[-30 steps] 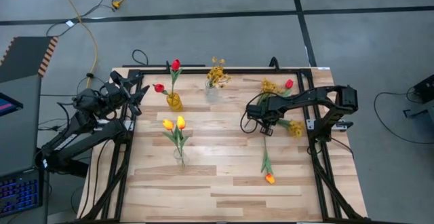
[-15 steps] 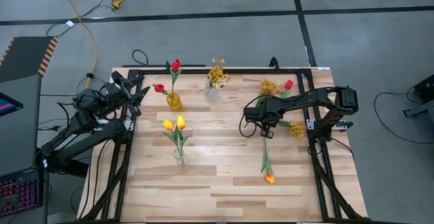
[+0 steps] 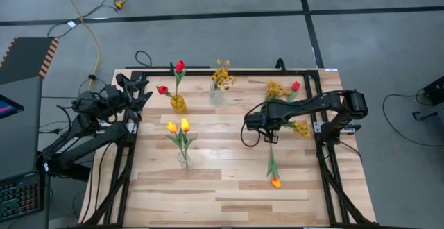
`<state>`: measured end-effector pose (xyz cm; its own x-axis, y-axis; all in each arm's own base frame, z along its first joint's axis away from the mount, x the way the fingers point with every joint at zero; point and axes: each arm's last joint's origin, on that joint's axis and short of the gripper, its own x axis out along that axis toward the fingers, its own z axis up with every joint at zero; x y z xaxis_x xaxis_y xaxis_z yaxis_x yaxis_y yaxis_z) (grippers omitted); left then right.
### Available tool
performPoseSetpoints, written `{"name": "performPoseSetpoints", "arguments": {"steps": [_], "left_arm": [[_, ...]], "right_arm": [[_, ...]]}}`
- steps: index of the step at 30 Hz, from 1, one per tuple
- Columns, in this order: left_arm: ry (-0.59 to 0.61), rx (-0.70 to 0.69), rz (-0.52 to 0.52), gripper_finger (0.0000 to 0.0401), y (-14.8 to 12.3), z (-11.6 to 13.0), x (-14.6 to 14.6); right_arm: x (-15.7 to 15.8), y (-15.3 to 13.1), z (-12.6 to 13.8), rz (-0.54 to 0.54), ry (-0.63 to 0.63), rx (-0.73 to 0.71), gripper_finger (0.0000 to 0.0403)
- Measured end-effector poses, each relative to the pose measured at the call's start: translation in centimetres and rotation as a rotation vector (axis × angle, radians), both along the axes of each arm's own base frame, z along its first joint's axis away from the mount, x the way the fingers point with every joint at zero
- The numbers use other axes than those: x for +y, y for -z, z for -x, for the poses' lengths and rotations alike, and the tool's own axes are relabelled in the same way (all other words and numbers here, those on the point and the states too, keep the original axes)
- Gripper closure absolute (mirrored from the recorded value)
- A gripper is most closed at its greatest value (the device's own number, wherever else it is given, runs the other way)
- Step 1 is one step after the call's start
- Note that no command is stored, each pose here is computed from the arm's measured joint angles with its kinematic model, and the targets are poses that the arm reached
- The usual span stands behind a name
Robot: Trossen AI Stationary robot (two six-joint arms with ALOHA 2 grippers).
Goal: Sort flowers into vase by color
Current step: Put the right yellow flowers into the top transparent vase
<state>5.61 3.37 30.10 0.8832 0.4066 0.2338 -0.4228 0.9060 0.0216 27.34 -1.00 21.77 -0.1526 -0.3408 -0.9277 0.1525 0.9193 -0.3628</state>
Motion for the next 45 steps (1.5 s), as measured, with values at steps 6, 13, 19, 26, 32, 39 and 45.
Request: {"name": "performPoseSetpoints", "arguments": {"steps": [6,13,19,26,32,39,45], "left_arm": [[0.015,-0.061,-0.004,0.0195,-0.5,0.1,-0.1],[0.055,-0.125,0.033,0.0195,-1.0,0.2,-0.2],[0.145,-0.171,0.116,0.0195,-1.2,0.1,-0.3],[0.276,-0.185,0.221,0.0195,-1.5,-1.3,0.3],[0.339,-0.138,0.273,0.0195,-1.3,-3.5,1.3],[0.383,-0.066,0.269,0.0195,-3.8,-5.3,1.6],[0.386,0.085,0.31,0.0195,-5.9,-7.2,1.8]], "right_arm": [[1.7,-2.7,-1.5,0.071,-0.167,-0.075,0.035],[3.4,-5.9,-3.4,0.199,-0.443,-0.167,0.0349],[4.2,-7.7,-5.4,0.312,-0.658,-0.267,0.0349],[4.5,-8.8,-7.2,0.423,-0.886,-0.322,0.0349],[4.4,-9.8,-8.0,0.613,-0.98,-0.263,0.0349],[4.3,-10.7,-8.7,0.762,-1.044,-0.201,0.0349],[4.4,-11.8,-9.5,0.858,-1.085,-0.242,0.0349]]}}
